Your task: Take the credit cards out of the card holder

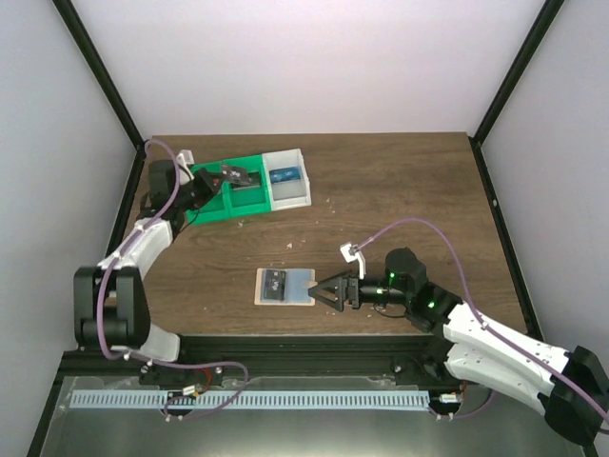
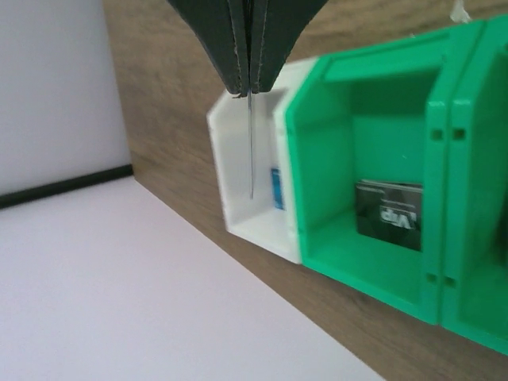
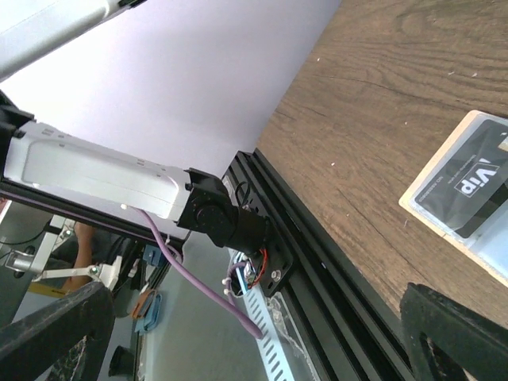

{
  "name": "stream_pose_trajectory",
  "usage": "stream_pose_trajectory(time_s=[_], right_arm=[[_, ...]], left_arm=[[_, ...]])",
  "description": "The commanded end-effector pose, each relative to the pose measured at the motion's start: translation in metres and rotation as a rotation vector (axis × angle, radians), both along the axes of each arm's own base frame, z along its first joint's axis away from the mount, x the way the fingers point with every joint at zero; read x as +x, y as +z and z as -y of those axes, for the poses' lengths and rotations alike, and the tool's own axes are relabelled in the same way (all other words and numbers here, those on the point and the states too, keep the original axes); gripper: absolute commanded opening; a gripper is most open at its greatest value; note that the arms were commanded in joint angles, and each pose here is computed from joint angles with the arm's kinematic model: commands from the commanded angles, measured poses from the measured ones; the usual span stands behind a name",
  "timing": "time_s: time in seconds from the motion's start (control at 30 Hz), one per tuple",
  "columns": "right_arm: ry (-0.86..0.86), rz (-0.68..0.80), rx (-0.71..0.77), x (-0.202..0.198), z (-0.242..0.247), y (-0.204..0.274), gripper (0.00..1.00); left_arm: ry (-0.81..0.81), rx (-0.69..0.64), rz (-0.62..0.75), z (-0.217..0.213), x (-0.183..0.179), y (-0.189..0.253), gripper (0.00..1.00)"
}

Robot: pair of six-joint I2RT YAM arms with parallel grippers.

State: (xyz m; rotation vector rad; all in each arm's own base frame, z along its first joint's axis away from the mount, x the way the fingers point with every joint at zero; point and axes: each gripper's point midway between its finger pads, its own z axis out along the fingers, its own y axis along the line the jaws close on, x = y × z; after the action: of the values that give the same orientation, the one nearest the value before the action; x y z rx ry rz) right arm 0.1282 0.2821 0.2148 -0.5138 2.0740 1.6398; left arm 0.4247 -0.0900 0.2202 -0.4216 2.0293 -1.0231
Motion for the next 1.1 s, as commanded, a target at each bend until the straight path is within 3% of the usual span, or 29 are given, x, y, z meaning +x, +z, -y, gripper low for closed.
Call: stream_pose_trajectory(time_s=[0.0,0.13,0.63,1.07], right_arm=[[-0.042,0.029,-0.003,0.009,0.001,0.006,1.0],[-0.039,0.05,-0.016,0.013,-0.003,0.012,1.0],[-0.07,0.058,-0.072,0.025,-0.005,0.007,1.0],[-0.094,0.075,-0.082,0.032,-0.007,0.012,1.0]], left_arm=[[0.097,0.012,-0.014,-0.014,0.036,-0.021,0.0],[0.077,0.0,-0.066,-0.007,0.058,-0.048,0.0],[0.089,0.119,-0.107,0.009,0.122,-0.084,0.0],[0.097,0.183,-0.188,0.014,0.136,-0.117,0.0]])
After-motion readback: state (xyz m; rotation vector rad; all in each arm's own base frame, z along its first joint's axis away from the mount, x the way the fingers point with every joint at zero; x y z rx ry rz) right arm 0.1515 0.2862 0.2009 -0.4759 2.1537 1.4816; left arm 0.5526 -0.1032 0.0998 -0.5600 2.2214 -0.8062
